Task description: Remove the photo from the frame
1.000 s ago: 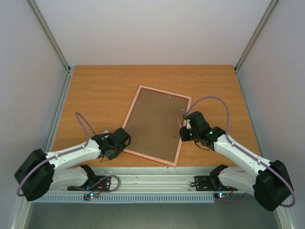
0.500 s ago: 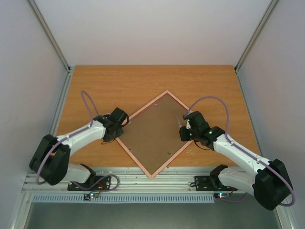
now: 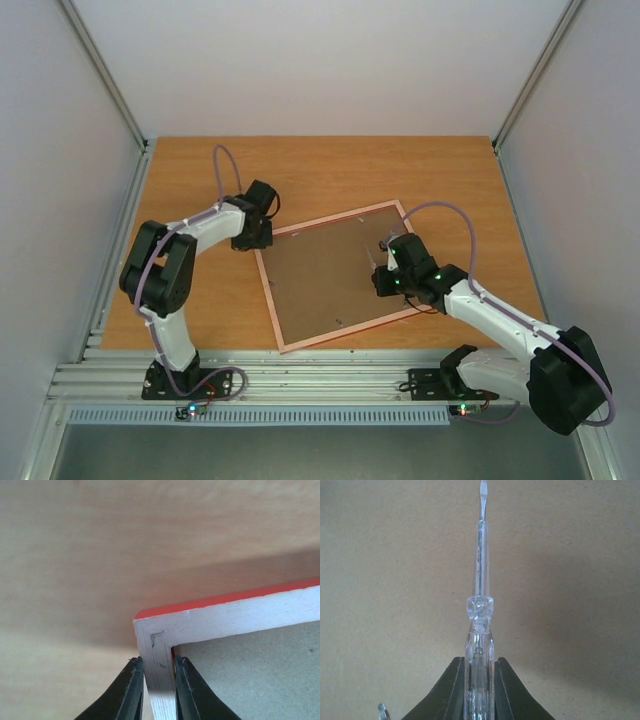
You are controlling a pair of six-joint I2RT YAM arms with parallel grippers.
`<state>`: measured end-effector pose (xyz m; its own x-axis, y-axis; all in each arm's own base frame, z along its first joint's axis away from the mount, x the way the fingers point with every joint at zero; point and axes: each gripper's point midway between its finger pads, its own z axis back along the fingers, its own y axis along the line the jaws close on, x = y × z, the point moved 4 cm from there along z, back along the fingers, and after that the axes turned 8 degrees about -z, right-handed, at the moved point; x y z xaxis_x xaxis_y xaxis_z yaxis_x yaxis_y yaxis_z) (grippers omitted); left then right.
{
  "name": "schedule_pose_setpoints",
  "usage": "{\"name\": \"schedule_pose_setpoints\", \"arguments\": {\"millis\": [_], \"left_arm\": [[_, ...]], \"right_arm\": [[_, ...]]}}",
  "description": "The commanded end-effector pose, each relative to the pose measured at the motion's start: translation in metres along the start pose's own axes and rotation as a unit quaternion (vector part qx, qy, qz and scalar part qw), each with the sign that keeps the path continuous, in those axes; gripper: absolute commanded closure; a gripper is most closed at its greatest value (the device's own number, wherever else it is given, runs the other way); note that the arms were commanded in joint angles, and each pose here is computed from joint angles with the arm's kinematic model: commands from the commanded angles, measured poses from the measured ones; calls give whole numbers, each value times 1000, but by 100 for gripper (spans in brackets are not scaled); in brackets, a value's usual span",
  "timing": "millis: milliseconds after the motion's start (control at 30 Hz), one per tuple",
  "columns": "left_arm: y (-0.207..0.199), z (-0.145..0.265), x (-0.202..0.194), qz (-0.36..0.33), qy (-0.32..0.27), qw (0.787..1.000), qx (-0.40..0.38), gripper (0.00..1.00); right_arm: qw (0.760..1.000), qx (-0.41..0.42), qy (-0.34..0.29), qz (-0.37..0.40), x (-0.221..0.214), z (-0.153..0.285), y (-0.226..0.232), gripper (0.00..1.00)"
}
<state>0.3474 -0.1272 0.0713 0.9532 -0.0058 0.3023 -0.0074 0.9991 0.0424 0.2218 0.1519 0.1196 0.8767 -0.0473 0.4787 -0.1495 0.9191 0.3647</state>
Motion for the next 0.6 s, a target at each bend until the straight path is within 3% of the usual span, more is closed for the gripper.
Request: {"name": "schedule_pose_setpoints", "arguments": {"millis": [0,367,567], "left_arm": [[-14,-7,33,-86,-22,996,-33,83],[-37,-21,73,-144,-15,987,-67,76],[-34,5,77,-125,-34,989,-72,60]], "right_arm": [[1000,24,3,14,0,-5,7,99],[997,47,35,43,-4,-16,25,99],[995,48,57,62,-3,-20,39,99]]}}
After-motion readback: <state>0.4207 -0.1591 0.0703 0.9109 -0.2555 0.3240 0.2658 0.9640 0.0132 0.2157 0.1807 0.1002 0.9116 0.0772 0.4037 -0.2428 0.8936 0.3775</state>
